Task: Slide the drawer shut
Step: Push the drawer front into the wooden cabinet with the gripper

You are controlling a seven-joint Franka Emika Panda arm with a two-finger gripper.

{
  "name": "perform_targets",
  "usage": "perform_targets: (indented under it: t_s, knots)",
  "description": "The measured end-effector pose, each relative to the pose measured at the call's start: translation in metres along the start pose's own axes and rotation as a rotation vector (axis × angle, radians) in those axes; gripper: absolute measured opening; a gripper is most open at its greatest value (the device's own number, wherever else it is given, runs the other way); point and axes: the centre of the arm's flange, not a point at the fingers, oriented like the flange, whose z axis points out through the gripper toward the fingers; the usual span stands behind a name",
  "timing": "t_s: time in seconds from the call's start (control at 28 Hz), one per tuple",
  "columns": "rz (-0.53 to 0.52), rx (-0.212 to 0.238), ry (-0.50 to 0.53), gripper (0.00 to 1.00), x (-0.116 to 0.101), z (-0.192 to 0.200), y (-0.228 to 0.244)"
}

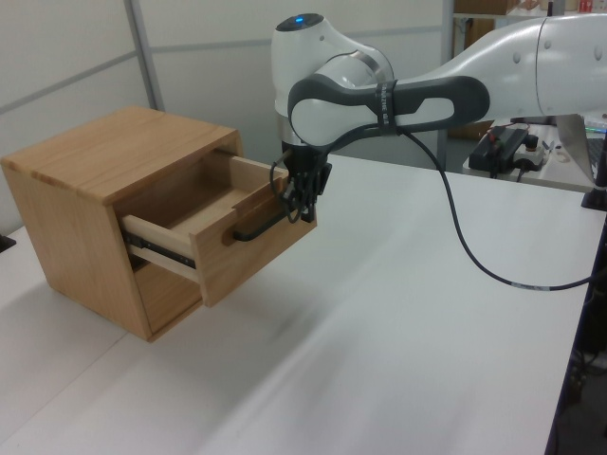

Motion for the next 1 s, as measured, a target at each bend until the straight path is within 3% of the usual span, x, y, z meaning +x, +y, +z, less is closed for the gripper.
perform_targets:
  t_s: [0.39, 0.71, 1.0]
  knots:
    - [0.077, 0.006, 0.127, 0.01, 0.024, 0.015, -0.006]
    - [0.073, -0.002, 0.231, 0.01, 0.043, 0.035, -0.015]
    - [0.055, 0.006, 0.412, 0.01, 0.060, 0.029, -0.016]
